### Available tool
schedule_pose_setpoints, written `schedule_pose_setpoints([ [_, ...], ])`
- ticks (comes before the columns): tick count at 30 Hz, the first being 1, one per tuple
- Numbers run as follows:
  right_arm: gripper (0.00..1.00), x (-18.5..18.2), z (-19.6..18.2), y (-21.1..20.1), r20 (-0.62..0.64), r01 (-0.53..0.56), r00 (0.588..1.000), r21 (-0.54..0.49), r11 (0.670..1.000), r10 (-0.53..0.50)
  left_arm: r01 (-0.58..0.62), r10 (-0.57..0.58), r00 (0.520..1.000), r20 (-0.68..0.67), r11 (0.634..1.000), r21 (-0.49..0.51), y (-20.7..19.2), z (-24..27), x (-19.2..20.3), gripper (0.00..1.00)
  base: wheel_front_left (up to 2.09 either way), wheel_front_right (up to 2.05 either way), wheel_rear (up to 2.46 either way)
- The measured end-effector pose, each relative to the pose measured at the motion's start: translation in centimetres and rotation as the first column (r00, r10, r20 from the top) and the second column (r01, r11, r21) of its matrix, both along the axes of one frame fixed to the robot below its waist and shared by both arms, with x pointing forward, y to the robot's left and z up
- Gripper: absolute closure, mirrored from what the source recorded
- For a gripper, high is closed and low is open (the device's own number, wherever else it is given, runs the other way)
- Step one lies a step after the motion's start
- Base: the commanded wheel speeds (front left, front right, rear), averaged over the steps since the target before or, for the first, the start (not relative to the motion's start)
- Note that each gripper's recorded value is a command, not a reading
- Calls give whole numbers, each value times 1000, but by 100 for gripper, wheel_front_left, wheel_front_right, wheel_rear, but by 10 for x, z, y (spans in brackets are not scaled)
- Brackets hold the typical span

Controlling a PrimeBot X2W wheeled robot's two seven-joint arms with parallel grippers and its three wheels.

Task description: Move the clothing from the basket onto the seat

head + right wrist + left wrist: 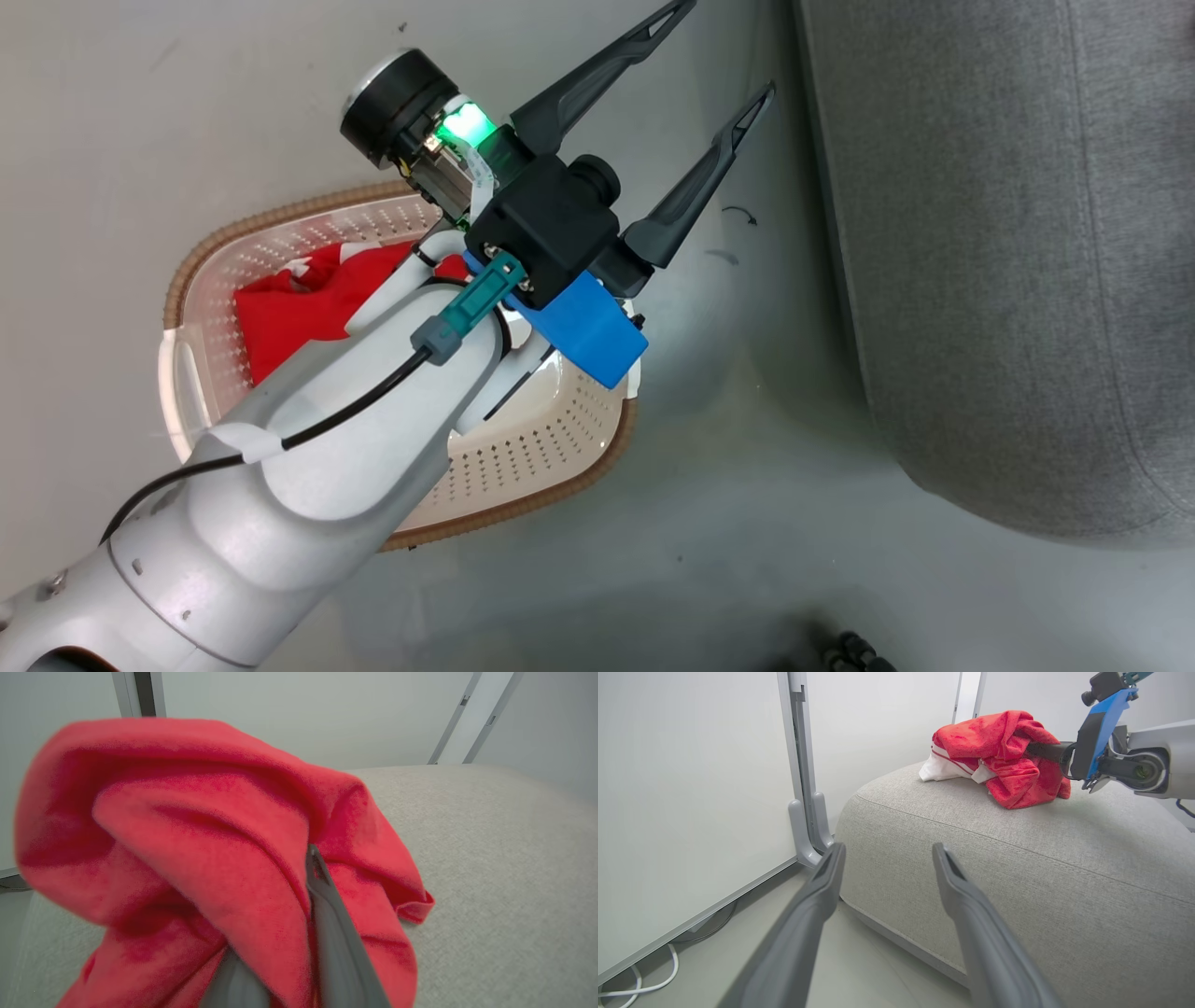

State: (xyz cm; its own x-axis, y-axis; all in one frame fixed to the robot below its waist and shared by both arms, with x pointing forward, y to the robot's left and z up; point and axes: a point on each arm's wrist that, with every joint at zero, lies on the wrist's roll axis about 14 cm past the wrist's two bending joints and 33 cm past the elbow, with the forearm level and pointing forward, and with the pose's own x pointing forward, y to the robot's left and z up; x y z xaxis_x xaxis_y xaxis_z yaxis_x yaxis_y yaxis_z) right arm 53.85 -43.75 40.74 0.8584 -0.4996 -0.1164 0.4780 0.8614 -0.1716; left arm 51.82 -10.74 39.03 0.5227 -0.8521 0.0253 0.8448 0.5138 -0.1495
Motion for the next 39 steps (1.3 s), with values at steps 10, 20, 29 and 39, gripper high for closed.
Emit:
schedule_pose_setpoints([
  [10,0,-48,-2,21,-29,-15,999,43,999,16,-17,18,999,37,1000,-21,0,36,-13,0,0,0,0],
  [20,0,-91,11,54,-4,-73,997,71,995,74,-115,116,992,47,993,-14,24,69,-26,0,0,0,0],
  [29,0,-94,47,121,128,-236,967,99,967,222,-279,279,959,46,960,-14,73,94,-42,0,0,0,0],
  [39,0,-91,84,192,257,-418,888,101,903,383,-524,525,849,55,851,-34,157,116,-56,0,0,0,0],
])
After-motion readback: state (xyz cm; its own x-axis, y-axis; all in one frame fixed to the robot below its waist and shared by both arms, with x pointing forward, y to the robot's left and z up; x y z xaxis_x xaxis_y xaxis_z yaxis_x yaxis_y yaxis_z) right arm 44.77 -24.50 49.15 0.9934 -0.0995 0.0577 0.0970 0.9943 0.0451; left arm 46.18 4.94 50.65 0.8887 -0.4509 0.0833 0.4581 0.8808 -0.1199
